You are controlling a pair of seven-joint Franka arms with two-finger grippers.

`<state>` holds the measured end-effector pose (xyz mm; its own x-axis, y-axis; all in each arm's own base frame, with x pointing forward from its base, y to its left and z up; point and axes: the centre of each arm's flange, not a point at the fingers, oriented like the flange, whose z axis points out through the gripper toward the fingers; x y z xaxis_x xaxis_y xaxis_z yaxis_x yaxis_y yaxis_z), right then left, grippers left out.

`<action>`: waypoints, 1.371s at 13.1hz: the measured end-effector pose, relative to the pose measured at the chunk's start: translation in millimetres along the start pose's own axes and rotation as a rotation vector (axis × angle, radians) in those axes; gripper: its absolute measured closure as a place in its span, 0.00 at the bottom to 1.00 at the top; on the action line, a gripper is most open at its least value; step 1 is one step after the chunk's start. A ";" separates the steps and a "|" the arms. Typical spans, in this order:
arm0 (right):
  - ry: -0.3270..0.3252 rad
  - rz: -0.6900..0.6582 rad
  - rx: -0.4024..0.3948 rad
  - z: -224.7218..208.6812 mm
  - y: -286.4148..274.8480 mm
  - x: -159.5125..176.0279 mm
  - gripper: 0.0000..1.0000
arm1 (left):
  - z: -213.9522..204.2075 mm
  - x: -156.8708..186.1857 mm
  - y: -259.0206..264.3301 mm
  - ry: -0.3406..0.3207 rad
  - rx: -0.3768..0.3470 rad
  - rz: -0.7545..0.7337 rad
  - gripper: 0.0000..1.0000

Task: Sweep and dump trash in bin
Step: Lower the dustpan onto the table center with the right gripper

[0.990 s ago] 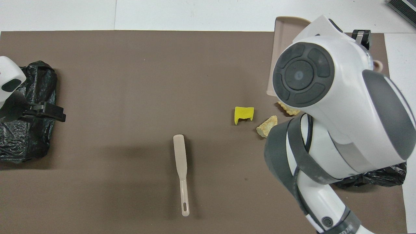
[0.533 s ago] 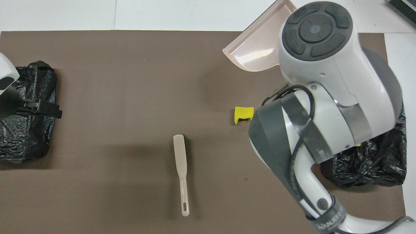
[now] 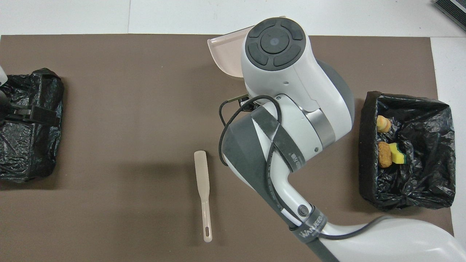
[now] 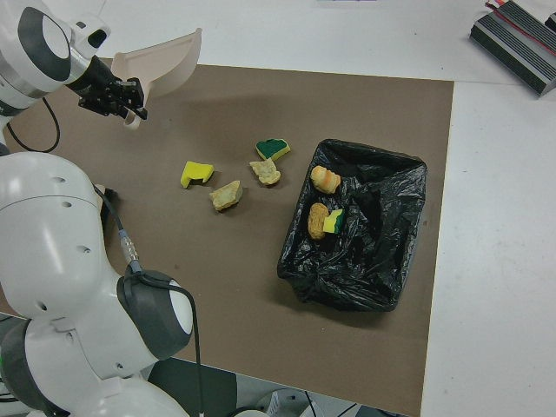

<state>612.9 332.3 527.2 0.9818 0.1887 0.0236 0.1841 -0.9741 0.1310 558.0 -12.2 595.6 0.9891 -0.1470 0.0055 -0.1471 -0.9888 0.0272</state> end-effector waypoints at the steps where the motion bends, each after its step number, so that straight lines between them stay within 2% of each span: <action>1: 0.000 0.039 0.010 16.0 -21.5 2.5 0.67 | -3.7 -2.1 2.6 0.002 0.004 0.005 0.00; 5: -0.004 0.132 0.023 105.8 -118.1 4.6 0.67 | -6.7 -7.2 4.0 -0.007 0.014 0.016 0.00; 8: 0.027 0.178 0.058 144.1 -159.8 3.7 0.67 | -4.0 -9.7 5.1 -0.016 0.026 0.036 0.00; 12: -0.005 0.206 0.109 143.3 -183.4 -7.2 0.67 | -9.0 -15.3 0.0 -0.023 0.032 0.027 0.00; 15: -0.062 0.249 0.192 139.7 -192.0 -11.3 0.67 | -23.8 -22.7 -2.6 0.003 0.036 0.020 0.00; 18: -0.079 0.270 0.208 141.4 -185.4 -7.6 0.63 | -25.5 -23.7 -2.5 0.006 0.037 0.020 0.00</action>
<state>578.1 493.8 362.6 0.9955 -0.0818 -0.0480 -0.0853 -0.9935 -0.0750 535.0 -5.5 620.8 0.9860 -0.1666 0.0117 -0.1664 -0.9860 -0.0095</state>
